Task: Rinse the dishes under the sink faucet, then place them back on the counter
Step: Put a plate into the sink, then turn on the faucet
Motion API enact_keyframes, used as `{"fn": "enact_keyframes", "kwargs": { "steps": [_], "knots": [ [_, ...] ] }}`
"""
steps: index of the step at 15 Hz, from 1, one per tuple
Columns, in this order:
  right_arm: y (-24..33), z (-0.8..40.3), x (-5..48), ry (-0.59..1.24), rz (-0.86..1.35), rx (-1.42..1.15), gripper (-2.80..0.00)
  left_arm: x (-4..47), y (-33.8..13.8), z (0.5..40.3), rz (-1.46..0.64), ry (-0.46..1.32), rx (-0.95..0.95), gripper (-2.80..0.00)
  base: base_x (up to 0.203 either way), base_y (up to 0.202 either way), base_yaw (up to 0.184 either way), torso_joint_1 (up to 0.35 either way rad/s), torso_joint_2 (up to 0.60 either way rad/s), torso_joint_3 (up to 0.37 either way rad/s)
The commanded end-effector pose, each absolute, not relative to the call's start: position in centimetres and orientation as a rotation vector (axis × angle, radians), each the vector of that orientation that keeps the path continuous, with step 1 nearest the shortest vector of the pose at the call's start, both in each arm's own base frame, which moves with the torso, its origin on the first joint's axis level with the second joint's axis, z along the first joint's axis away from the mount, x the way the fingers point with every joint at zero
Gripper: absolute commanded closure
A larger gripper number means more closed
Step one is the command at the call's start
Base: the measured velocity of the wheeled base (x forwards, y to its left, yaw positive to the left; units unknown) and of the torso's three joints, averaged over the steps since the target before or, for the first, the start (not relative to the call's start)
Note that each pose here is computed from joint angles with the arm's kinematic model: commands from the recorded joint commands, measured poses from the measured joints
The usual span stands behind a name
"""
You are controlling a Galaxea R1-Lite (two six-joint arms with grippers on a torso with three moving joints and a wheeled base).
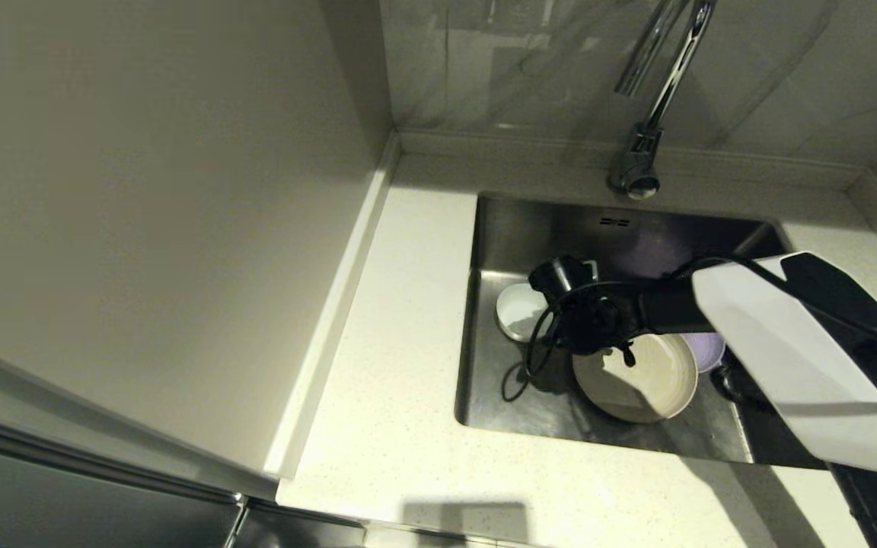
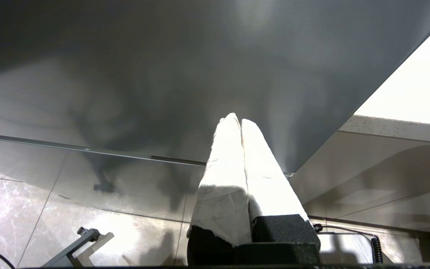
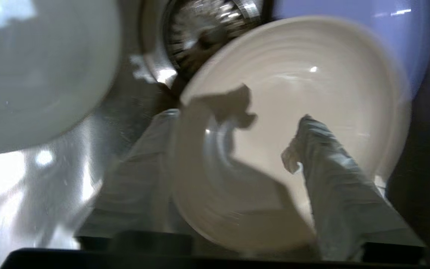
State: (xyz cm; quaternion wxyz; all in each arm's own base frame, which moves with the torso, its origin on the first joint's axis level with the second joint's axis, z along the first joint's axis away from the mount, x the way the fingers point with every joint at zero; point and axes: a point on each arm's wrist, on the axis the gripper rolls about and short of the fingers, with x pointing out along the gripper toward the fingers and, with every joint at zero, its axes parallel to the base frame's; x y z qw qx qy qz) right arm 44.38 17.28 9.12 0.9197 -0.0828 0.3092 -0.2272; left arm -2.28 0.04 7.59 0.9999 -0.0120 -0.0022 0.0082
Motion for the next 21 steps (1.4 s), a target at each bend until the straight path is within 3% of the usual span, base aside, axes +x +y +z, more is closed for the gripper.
{"fn": "enact_keyframes", "kwargs": {
  "steps": [1, 7, 8, 14, 18, 21],
  "knots": [
    [16.1, 15.2, 41.5, 0.579, -0.465, -0.127, -2.80, -2.3, 0.0, 7.6, 0.017, -0.006, -0.025, 0.00, 0.000, 0.000, 0.000, 0.000, 0.00, 0.000],
    [9.7, 26.0, 27.1, 0.501, -0.413, -0.119, -2.80, -2.3, 0.0, 7.6, 0.017, -0.006, -0.025, 0.00, 0.000, 0.000, 0.000, 0.000, 0.00, 0.000],
    [8.2, 27.0, 24.4, 0.480, -0.413, -0.128, 0.00, -2.3, 0.0, 7.6, 0.017, -0.006, -0.025, 0.00, 0.000, 0.000, 0.000, 0.000, 0.00, 0.000],
    [0.1, 29.5, 9.2, 0.289, -0.525, -0.113, 0.00, -2.3, 0.0, 7.6, 0.017, -0.006, -0.025, 0.00, 0.000, 0.000, 0.000, 0.000, 0.00, 0.000],
    [-1.2, 25.5, 1.1, 0.184, -0.586, -0.068, 0.00, -2.3, 0.0, 7.6, 0.017, -0.006, -0.025, 0.00, 0.000, 0.000, 0.000, 0.000, 0.00, 0.000],
    [-0.7, 23.2, -2.6, 0.034, -0.483, -0.085, 0.00, -2.3, 0.0, 7.6, 0.017, -0.006, -0.025, 0.00, 0.000, 0.000, 0.000, 0.000, 0.00, 0.000]
  ]
}}
